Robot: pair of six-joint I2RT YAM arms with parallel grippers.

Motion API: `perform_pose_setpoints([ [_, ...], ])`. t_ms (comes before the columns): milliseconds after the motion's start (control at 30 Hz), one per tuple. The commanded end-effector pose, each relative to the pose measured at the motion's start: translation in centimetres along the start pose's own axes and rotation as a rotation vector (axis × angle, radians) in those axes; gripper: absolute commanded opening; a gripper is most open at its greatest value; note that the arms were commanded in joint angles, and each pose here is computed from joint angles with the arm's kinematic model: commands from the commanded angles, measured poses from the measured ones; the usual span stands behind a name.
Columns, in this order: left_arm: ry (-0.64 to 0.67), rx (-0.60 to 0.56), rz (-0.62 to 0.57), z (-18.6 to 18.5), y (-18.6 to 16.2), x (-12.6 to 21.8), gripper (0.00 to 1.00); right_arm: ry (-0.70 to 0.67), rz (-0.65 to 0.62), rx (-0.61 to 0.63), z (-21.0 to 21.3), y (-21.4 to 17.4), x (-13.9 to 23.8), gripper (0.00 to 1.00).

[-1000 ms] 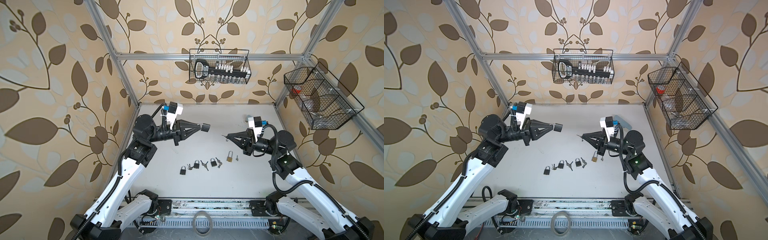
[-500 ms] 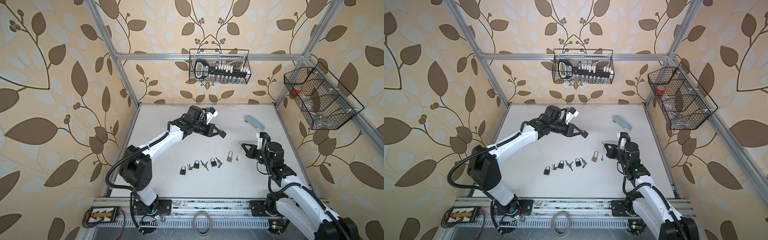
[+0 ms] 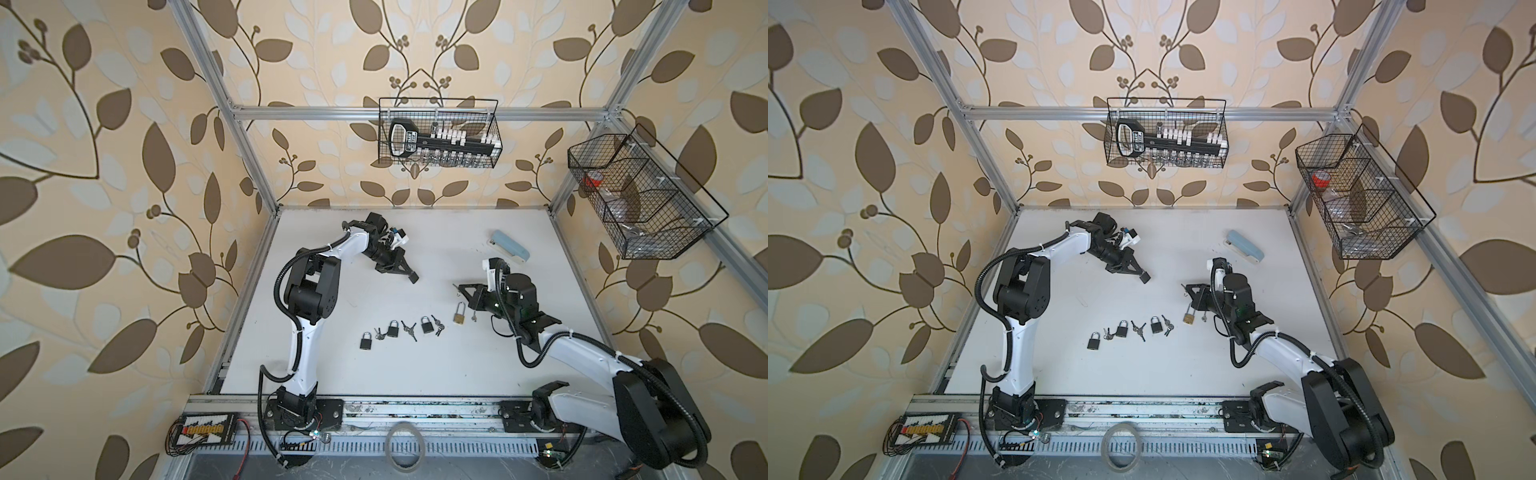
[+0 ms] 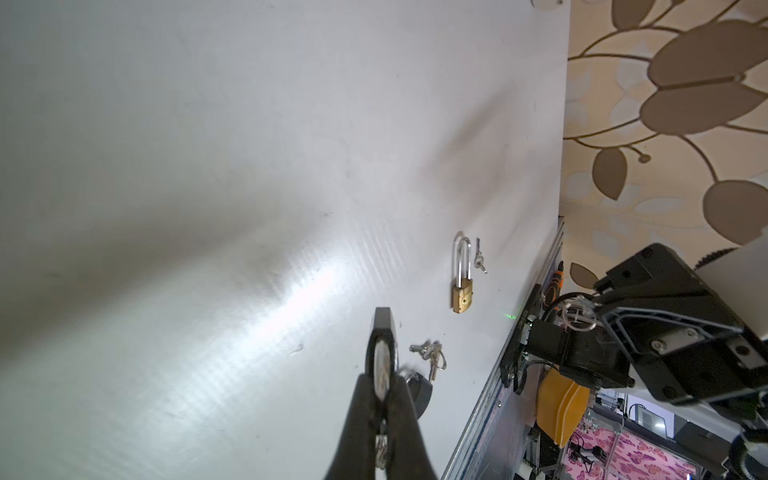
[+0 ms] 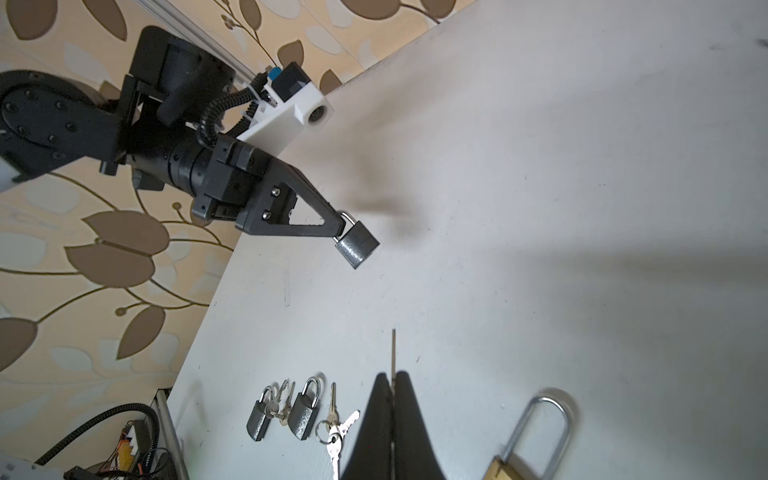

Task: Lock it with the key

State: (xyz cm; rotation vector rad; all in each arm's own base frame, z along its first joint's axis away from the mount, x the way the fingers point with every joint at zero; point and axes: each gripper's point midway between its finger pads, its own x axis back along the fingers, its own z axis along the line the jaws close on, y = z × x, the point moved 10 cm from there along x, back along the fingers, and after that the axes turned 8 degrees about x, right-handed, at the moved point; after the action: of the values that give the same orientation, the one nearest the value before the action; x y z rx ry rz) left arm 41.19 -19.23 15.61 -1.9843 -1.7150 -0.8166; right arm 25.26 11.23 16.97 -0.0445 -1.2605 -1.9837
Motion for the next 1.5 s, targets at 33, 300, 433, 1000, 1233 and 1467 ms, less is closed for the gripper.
perform_pose_setpoints([
  [33, 0.001, -0.049, 0.092, -1.3, -1.3, -0.1, 0.00, 0.037, -0.070, 0.018, 1.3, 1.4, -1.8, 0.00],
  [300, -0.020, -0.048, 0.145, 0.3, -0.8, -1.6, 0.00, 0.076, -0.030, 0.013, 1.8, 0.7, -4.0, 0.00],
  [433, -0.002, -0.054, 0.132, 1.1, -0.5, -1.9, 0.07, 0.089, -0.017, 0.007, 1.7, 0.6, -4.6, 0.00],
  [1000, 0.058, -0.029, 0.066, 3.0, 0.6, -1.7, 0.54, 0.073, 0.028, 0.000, 1.0, -0.3, -6.9, 0.00],
  [1233, 0.165, -0.109, -0.150, -0.3, 0.1, 3.3, 0.71, 0.069, 0.080, 0.025, 1.1, -0.6, -10.3, 0.00],
  [1467, 0.133, -0.141, -0.490, -3.4, -4.3, 8.2, 0.77, -0.014, 0.118, 0.053, 0.7, -1.3, -13.5, 0.00],
])
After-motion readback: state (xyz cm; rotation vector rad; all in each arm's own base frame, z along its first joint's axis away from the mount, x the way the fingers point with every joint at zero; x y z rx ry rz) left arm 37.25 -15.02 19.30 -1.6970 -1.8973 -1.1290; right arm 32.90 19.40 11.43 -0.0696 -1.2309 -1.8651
